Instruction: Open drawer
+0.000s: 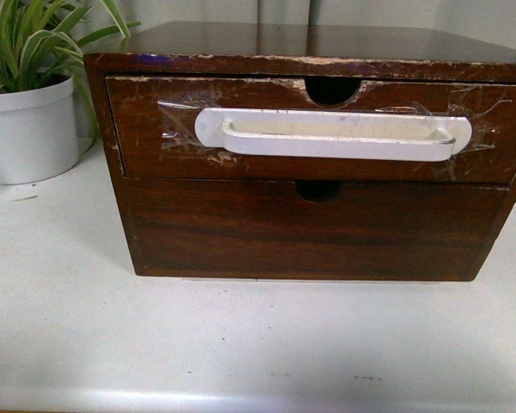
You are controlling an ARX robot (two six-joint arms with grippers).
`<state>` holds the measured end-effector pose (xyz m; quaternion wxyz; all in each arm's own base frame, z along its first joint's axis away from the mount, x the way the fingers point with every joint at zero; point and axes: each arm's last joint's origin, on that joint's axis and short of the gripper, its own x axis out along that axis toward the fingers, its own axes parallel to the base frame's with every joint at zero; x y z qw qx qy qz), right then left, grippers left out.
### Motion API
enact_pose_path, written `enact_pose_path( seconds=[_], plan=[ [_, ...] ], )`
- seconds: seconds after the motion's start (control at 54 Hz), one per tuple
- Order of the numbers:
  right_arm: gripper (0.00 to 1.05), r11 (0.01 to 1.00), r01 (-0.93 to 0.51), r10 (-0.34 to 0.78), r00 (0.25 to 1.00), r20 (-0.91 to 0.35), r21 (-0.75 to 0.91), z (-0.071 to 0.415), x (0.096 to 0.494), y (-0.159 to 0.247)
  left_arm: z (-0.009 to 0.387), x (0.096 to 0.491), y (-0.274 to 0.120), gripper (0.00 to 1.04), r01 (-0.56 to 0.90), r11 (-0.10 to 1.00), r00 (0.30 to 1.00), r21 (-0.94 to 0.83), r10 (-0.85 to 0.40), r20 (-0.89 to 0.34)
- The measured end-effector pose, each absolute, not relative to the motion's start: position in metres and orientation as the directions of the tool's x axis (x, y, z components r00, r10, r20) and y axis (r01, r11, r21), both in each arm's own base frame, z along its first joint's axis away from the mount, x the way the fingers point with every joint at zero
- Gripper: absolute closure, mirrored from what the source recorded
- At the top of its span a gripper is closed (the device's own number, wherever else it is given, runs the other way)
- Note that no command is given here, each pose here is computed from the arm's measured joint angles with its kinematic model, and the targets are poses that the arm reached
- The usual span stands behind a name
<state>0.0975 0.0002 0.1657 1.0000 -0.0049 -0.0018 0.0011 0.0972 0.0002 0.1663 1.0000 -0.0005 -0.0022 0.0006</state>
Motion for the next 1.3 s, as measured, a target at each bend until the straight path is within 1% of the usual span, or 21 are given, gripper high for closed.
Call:
enact_pose_path(
  seconds=[0.074, 0.111, 0.204, 0.259, 0.352, 0.407, 0.537, 0.593, 0.722, 0.852, 0.87, 0.944, 1.037, 1.185, 1.296],
  plan=[
    [0.09, 1.000, -0.004, 0.004, 1.000, -0.015, -0.016, 0.165, 0.098, 0.000, 0.165, 0.097, 0.000, 0.06, 0.010, 1.000, 1.000, -0.010, -0.010, -0.014],
    [0.09, 1.000, -0.012, 0.011, 0.999, -0.035, -0.025, 0.164, 0.098, 0.001, 0.164, 0.098, -0.001, 0.06, 0.026, 0.999, 0.997, -0.029, -0.028, -0.070],
    [0.09, 0.998, -0.043, 0.040, 0.997, -0.063, -0.048, 0.167, 0.100, 0.002, 0.163, 0.099, -0.004, 0.06, 0.063, 0.997, 0.990, -0.033, -0.066, -0.124],
    [0.09, 0.995, -0.076, 0.070, 0.994, -0.080, -0.067, 0.173, 0.101, 0.002, 0.168, 0.099, -0.006, 0.06, 0.109, 0.994, 0.986, -0.015, -0.110, -0.126],
    [0.09, 0.976, -0.179, 0.160, 0.976, -0.147, -0.127, 0.191, 0.107, 0.001, 0.182, 0.101, -0.008, 0.06, 0.216, 0.975, 0.971, 0.055, -0.209, -0.115],
    [0.09, 0.963, -0.221, 0.193, 0.965, -0.178, -0.155, 0.196, 0.109, 0.001, 0.188, 0.104, -0.007, 0.06, 0.251, 0.964, 0.963, 0.091, -0.240, -0.119],
    [0.09, 0.925, -0.304, 0.252, 0.940, -0.232, -0.227, 0.209, 0.116, 0.002, 0.200, 0.113, -0.006, 0.06, 0.380, 0.907, 0.921, 0.181, -0.353, -0.166],
    [0.09, 0.903, -0.341, 0.276, 0.927, -0.256, -0.262, 0.215, 0.119, 0.003, 0.204, 0.117, -0.005, 0.06, 0.445, 0.876, 0.890, 0.184, -0.412, -0.193],
    [0.09, 0.839, -0.437, 0.337, 0.885, -0.322, -0.323, 0.233, 0.127, 0.005, 0.218, 0.135, -0.004, 0.06, 0.595, 0.760, 0.801, 0.260, -0.535, -0.268],
    [0.09, 0.777, -0.518, 0.380, 0.839, -0.390, -0.359, 0.247, 0.135, 0.007, 0.229, 0.147, -0.007, 0.06, 0.681, 0.655, 0.732, 0.326, -0.597, -0.329],
    [0.09, 0.773, -0.523, 0.382, 0.835, -0.395, -0.358, 0.248, 0.136, 0.007, 0.231, 0.149, -0.008, 0.06, 0.695, 0.633, 0.719, 0.343, -0.606, -0.340],
    [0.09, 0.705, -0.586, 0.406, 0.796, -0.450, -0.399, 0.258, 0.144, 0.009, 0.246, 0.160, -0.013, 0.06, 0.754, 0.527, 0.655, 0.392, -0.647, -0.390],
    [0.09, 0.639, -0.640, 0.427, 0.757, -0.496, -0.427, 0.268, 0.154, 0.010, 0.262, 0.173, -0.020, 0.06, 0.791, 0.406, 0.597, 0.458, -0.675, -0.434],
    [0.09, 0.558, -0.689, 0.448, 0.719, -0.532, -0.462, 0.280, 0.166, 0.015, 0.281, 0.187, -0.035, 0.06, 0.828, 0.272, 0.516, 0.490, -0.712, -0.476],
    [0.09, 0.488, -0.739, 0.464, 0.671, -0.579, -0.464, 0.282, 0.180, 0.023, 0.288, 0.200, -0.054, 0.06, 0.854, 0.176, 0.447, 0.489, -0.729, -0.518]
  ],
)
